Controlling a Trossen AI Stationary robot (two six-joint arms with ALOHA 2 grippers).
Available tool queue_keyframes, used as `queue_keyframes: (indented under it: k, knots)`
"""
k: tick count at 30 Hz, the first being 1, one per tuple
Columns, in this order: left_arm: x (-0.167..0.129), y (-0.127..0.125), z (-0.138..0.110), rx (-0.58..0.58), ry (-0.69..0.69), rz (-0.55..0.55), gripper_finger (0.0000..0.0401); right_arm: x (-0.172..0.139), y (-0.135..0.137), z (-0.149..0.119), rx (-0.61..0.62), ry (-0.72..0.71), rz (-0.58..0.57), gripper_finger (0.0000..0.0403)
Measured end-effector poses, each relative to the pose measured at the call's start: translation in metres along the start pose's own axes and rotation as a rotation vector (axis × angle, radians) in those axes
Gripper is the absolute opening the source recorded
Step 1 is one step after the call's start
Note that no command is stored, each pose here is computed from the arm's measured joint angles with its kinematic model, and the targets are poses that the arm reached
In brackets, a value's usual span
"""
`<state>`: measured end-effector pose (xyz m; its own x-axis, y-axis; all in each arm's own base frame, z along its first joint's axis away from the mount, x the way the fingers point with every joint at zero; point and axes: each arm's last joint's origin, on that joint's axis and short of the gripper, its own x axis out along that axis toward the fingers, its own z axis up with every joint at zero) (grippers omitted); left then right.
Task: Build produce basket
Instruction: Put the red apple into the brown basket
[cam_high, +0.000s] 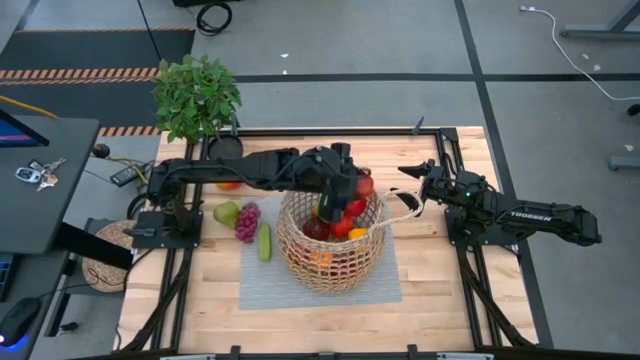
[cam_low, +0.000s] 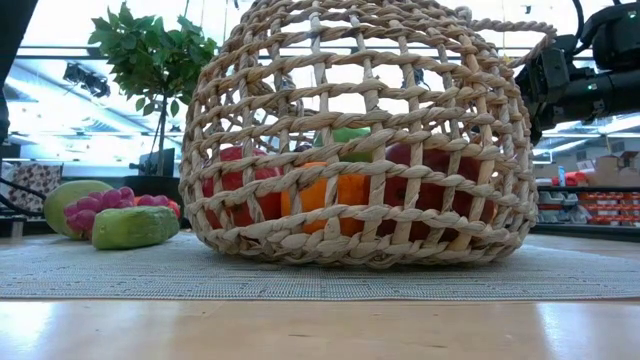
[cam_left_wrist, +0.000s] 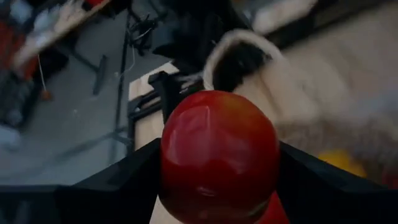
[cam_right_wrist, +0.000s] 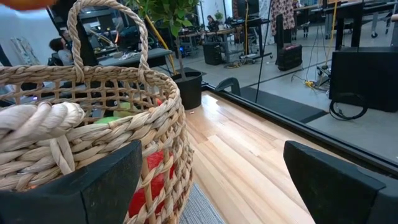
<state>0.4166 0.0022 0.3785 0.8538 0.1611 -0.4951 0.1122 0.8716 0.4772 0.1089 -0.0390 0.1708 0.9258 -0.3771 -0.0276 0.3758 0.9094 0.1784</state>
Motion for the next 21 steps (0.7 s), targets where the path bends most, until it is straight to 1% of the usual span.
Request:
queue_keyframes:
  k: [2, 5, 10, 16, 18, 21]
  knots:
    - [0.002, -0.004, -0.005, 0.149, 0.030, -0.019, 0.0275, 0.000, 0.000, 0.000, 0.000, 0.000, 0.000, 0.0394]
    - [0.004, -0.008, -0.008, 0.315, 0.063, -0.021, 0.0275, 0.000, 0.000, 0.000, 0.000, 0.000, 0.000, 0.0394]
    - [0.002, -0.012, -0.008, 0.551, 0.121, 0.005, 0.0275, 0.000, 0.000, 0.000, 0.000, 0.000, 0.000, 0.0394]
    - [-0.001, -0.021, -0.003, 0.789, 0.169, 0.041, 0.0275, 0.000, 0.000, 0.000, 0.000, 0.000, 0.000, 0.0394]
    - [-0.002, -0.025, -0.001, 0.865, 0.169, 0.038, 0.0275, 0.000, 0.000, 0.000, 0.000, 0.000, 0.000, 0.0394]
    - [-0.003, -0.030, 0.002, 1.020, 0.166, 0.020, 0.0275, 0.000, 0.000, 0.000, 0.000, 0.000, 0.000, 0.0394]
